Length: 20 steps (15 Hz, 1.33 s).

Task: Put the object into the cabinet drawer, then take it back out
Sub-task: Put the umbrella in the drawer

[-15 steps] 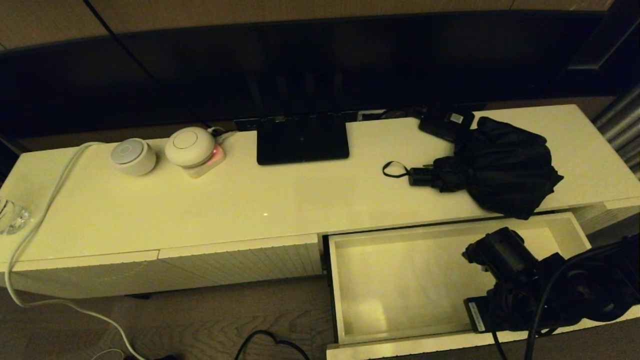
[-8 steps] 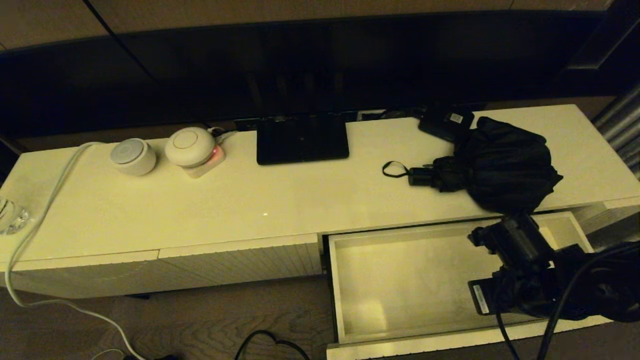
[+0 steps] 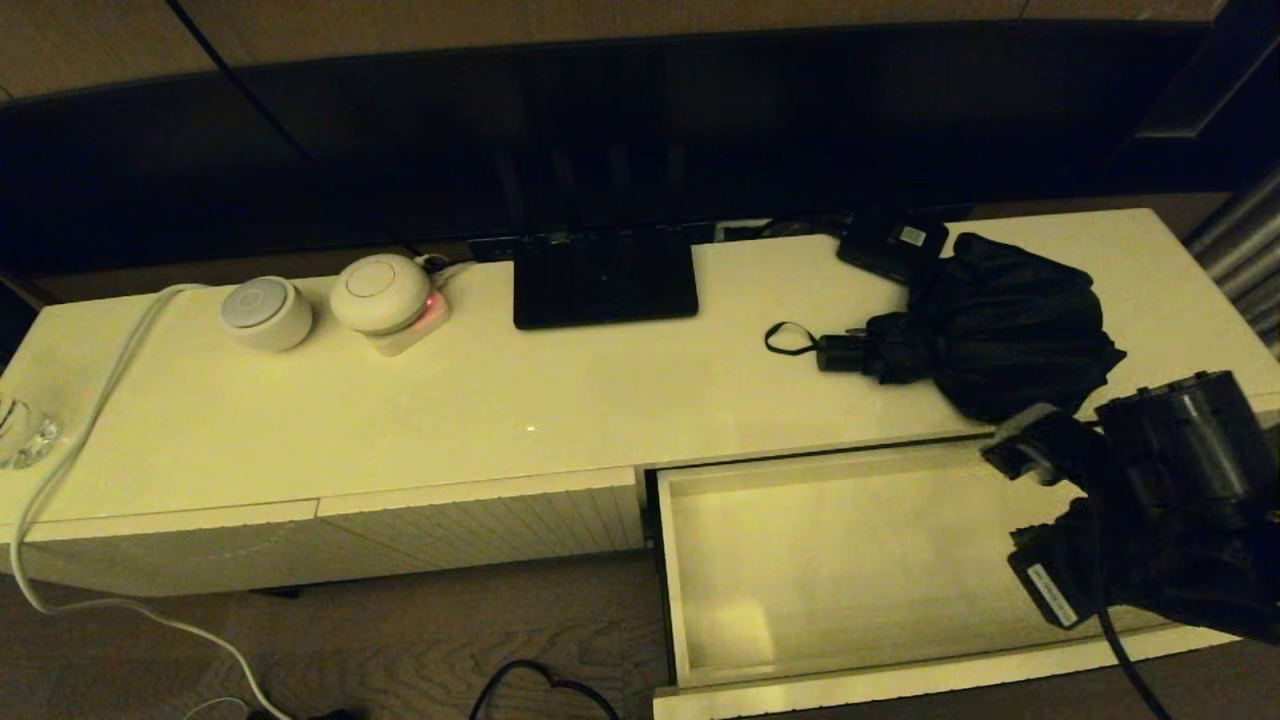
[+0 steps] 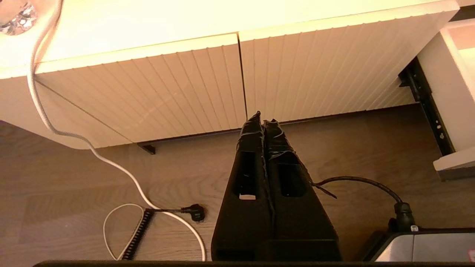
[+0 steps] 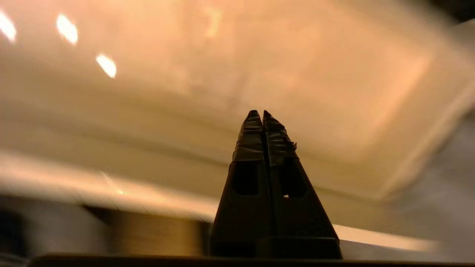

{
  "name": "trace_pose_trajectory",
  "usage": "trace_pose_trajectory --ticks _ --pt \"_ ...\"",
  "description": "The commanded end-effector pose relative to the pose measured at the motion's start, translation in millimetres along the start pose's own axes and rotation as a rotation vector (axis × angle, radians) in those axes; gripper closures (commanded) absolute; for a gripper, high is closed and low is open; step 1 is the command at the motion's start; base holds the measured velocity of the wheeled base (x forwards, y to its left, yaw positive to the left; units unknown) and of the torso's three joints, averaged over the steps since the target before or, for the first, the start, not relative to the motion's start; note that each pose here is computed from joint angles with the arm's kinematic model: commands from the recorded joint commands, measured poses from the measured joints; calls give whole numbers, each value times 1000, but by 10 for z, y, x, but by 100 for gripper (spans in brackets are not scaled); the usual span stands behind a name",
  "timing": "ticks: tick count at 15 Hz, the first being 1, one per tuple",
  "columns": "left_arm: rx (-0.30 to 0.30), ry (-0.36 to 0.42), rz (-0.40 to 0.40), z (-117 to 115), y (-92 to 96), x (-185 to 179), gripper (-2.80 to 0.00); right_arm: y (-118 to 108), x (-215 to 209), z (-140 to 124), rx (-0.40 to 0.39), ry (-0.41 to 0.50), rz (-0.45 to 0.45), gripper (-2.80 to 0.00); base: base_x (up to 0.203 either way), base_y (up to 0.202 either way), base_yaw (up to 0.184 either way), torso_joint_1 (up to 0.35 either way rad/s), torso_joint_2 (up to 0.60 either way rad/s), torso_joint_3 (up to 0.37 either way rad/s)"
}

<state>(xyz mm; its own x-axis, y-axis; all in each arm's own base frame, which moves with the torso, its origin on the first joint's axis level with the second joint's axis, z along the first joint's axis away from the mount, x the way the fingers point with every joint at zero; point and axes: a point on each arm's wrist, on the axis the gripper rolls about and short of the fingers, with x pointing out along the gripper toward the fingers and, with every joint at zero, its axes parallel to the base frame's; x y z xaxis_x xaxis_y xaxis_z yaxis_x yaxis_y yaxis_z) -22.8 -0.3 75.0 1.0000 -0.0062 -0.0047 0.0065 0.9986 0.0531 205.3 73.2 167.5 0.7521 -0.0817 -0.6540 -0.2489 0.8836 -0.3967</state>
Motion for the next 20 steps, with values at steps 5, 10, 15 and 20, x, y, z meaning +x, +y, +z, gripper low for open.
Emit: trace_pose_trajectory --ticks 5,10,15,20 --pt "0 3 0 -8 -1 2 0 -177 -581 -70 -791 -149 -98 0 0 0 0 0 0 0" --pt "0 3 0 -8 -1 2 0 -31 -534 116 -1025 -273 -156 -280 0 0 0 0 0 0" --pt "0 3 0 -8 -1 2 0 6 -451 251 -1111 -308 -130 -280 0 0 0 0 0 0" --pt "0 3 0 -8 -1 2 0 -8 -254 460 -1185 -344 -183 -280 0 0 0 0 0 0"
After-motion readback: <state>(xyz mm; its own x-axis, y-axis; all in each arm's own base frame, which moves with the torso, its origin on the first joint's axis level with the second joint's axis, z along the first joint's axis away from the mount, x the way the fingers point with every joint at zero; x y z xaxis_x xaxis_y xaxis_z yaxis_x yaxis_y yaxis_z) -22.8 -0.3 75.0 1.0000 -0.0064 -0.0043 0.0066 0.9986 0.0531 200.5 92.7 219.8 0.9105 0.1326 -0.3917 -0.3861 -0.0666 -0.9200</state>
